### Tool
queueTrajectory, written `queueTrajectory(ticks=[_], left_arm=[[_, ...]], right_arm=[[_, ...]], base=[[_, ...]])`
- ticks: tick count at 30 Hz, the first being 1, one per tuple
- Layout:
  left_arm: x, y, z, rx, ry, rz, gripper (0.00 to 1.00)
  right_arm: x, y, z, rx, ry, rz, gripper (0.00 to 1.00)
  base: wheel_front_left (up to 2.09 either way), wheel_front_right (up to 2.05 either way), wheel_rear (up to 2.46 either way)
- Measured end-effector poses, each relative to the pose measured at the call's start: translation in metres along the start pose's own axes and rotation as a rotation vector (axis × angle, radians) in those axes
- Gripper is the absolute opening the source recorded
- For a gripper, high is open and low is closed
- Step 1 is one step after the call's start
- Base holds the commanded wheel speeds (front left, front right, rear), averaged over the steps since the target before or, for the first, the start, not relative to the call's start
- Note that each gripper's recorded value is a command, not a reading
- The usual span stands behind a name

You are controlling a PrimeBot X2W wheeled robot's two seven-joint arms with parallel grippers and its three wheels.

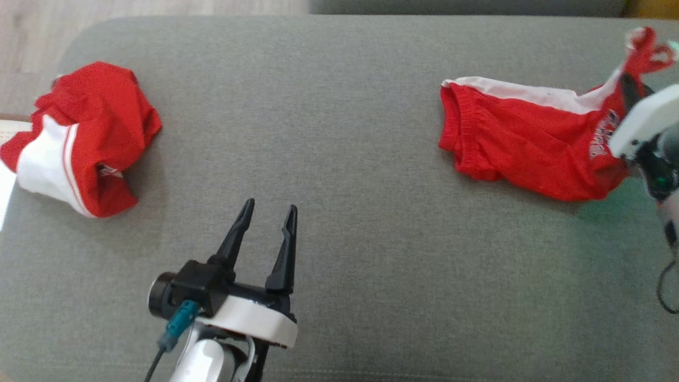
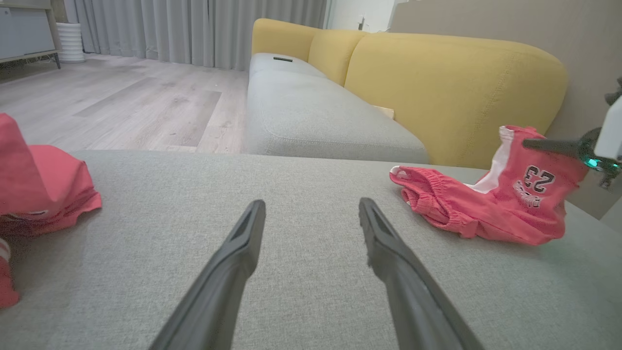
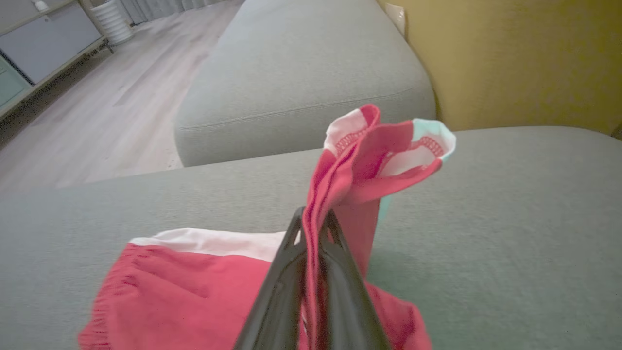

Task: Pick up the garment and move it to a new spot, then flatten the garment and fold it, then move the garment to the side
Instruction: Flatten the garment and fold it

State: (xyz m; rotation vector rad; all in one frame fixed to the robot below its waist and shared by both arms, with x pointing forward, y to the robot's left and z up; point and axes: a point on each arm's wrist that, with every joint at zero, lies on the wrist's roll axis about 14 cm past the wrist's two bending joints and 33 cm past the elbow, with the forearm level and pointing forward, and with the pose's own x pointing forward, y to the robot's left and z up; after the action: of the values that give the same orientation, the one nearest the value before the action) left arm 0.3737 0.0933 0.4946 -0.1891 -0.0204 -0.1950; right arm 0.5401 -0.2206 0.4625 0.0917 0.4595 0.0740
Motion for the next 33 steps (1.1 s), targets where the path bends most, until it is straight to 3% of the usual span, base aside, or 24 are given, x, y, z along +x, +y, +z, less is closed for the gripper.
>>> queueTrajectory(ticks=[7,15,17,18,22,26,29,33], left_arm=[[-0.015,0.005,0.006,0.007,-0.014,0.028,1.0],[-0.024,0.014,0.005,-0.006,-0.005,0.069,1.0],[-0.026,0.017,0.002,-0.009,0.003,0.08,1.0],[-0.027,0.018,0.001,-0.012,0.008,0.085,1.0],[-0.028,0.018,0.001,-0.012,0.007,0.085,1.0],[-0.027,0.015,0.004,-0.01,-0.003,0.078,1.0],[-0.029,0.014,0.006,-0.012,-0.011,0.076,1.0],[-0.037,0.017,0.002,-0.019,0.001,0.092,1.0]], right_arm=[[0.005,0.082,0.02,-0.02,-0.042,0.188,0.0],[0.01,0.159,0.001,-0.056,0.034,0.359,0.0],[0.007,0.173,-0.018,-0.075,0.087,0.398,0.86],[0.005,0.179,-0.027,-0.074,0.108,0.415,1.0],[-0.006,0.188,-0.039,-0.037,0.113,0.453,1.0],[-0.018,0.187,-0.01,0.007,-0.014,0.477,1.0],[-0.029,0.169,0.013,0.04,-0.139,0.452,1.0],[-0.049,0.137,0.011,0.074,-0.218,0.388,1.0]], base=[[0.0,0.0,0.0],[0.0,0.0,0.0],[0.0,0.0,0.0],[0.0,0.0,0.0],[0.0,0.0,0.0],[0.0,0.0,0.0],[0.0,0.0,0.0],[0.0,0.0,0.0]])
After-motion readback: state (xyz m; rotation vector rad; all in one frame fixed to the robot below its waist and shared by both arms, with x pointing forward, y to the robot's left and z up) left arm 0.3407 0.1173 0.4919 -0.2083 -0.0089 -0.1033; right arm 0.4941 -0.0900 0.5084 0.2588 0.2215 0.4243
